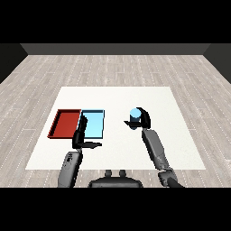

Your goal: Pick the blue can and put it in the blue box

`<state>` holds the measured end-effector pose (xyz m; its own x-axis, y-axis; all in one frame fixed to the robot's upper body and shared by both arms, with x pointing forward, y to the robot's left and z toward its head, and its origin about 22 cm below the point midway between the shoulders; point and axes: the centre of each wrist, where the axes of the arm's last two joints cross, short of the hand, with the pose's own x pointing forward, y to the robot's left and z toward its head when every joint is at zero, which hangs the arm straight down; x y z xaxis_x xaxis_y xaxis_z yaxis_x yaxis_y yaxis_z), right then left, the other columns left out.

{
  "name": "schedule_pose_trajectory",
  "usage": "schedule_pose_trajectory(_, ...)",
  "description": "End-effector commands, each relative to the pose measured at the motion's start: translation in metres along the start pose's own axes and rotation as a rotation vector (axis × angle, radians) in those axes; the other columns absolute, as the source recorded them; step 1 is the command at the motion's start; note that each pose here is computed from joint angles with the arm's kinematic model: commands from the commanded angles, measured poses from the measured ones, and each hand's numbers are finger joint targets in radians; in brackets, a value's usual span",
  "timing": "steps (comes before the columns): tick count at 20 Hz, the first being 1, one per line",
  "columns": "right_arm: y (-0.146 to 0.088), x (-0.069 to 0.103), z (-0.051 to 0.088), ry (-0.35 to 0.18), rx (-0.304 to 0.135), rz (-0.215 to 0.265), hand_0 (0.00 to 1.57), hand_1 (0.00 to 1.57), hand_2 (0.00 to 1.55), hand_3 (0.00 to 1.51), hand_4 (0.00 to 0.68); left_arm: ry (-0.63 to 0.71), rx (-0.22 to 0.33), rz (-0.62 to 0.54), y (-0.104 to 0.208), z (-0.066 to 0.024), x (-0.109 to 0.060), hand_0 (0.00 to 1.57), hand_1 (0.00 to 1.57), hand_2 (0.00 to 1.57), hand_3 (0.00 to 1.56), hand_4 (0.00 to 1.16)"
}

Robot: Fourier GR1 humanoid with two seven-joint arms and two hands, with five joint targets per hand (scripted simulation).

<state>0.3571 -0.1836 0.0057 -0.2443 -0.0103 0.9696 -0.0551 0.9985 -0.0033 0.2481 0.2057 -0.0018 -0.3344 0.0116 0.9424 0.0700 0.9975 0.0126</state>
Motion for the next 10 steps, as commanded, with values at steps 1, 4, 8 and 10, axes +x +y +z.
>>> schedule_pose_trajectory(1,0.008,0.011,0.007,-0.025,0.018,-0.006,1.44,1.44,1.47,1.34,0.563,0.003,-0.014,0.012,-0.009,-0.0045,0.002,0.0,0.0,0.0,0.0,0.0)
schedule_pose_trajectory(4,0.017,0.016,0.022,-0.025,0.018,-0.009,1.44,1.44,1.47,1.34,0.563,-0.007,-0.021,0.004,-0.014,-0.0171,-0.004,0.0,0.0,0.0,0.0,0.0)
schedule_pose_trajectory(8,0.02,0.028,0.017,-0.059,0.043,-0.002,1.44,1.44,1.46,1.35,0.562,0.0,-0.028,0.031,-0.03,-0.0235,0.006,0.0,0.0,0.0,0.0,0.0)
schedule_pose_trajectory(10,0.012,0.023,0.022,-0.043,0.036,-0.008,1.46,1.46,1.46,1.37,0.566,0.004,-0.063,0.067,-0.03,-0.0162,0.03,0.0,0.0,0.0,0.0,0.0)
